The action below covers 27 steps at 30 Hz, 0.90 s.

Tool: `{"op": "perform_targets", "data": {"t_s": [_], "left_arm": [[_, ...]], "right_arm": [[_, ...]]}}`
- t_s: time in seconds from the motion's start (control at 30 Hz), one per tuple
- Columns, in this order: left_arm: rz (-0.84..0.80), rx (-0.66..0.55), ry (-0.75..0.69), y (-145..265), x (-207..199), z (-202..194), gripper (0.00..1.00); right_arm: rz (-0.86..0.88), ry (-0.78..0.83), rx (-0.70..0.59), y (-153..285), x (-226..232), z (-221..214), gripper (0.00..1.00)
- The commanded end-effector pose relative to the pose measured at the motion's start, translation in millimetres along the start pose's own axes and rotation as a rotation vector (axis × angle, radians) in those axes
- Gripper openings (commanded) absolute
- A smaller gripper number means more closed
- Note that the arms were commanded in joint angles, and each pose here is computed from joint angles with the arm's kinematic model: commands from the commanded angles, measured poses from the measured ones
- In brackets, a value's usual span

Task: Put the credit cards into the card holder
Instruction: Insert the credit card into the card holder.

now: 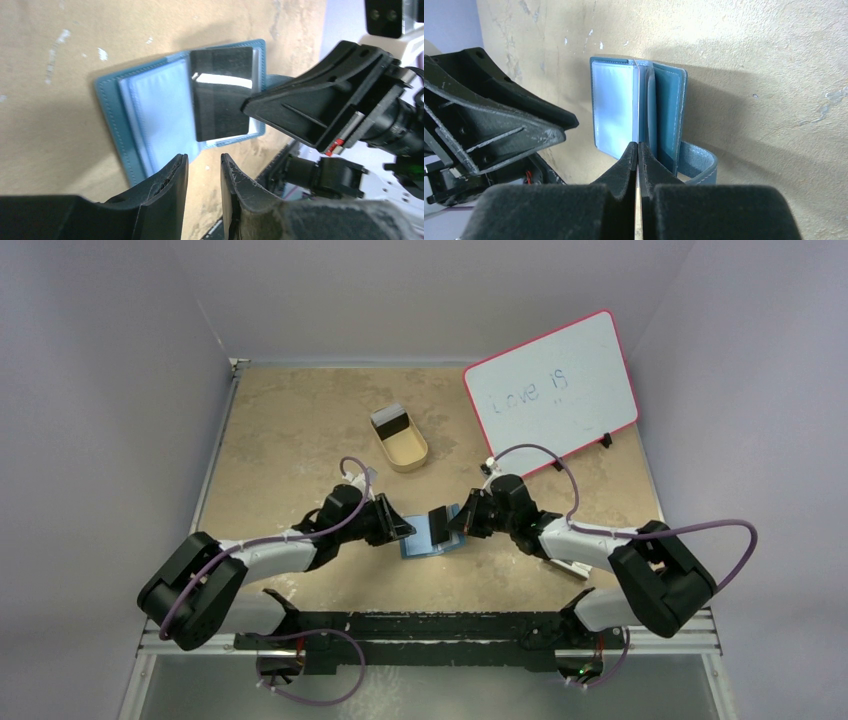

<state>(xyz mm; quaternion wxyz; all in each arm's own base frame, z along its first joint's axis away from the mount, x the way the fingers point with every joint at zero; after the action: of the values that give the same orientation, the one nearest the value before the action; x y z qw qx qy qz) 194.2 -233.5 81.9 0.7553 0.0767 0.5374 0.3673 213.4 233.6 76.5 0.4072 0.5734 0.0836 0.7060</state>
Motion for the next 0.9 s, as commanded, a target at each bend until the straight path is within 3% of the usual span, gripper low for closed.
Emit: {"op": "perform_targets", "data": {"t_s": [0.0, 0.23, 0.5, 0.87], "left_arm": [[0.163, 0.039, -0.106, 1, 25, -3, 0.27], [0.177, 0.074, -0.105, -9, 34, -8, 0.13], [0.217, 0.102, -0.095, -14, 45, -14, 0.06], [0.316, 0.106, -0.105, -9, 60, -15, 0.06]], "right_arm": [[0.018, 0.051, -0.043, 1, 13, 15, 0.0], [0.044, 0.065, -0.034, 4, 18, 17, 0.0], [0.034, 0.058, -0.008, 1, 10, 15, 0.0], [-0.02, 0.06, 0.005, -1, -4, 11, 0.0]]}}
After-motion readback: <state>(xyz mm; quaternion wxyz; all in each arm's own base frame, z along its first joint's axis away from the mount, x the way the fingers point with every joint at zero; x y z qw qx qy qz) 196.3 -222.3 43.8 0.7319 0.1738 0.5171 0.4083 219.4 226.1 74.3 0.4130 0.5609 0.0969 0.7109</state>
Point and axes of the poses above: each gripper's point midway between its finger pads, its own y axis back along the fingers, its own x axis along the line the jaws close on, z = x × y, the point moved 4 cm from there along y, back along the fingers, and after that the axes turned 7 degrees about -y, right-handed, at the moved point
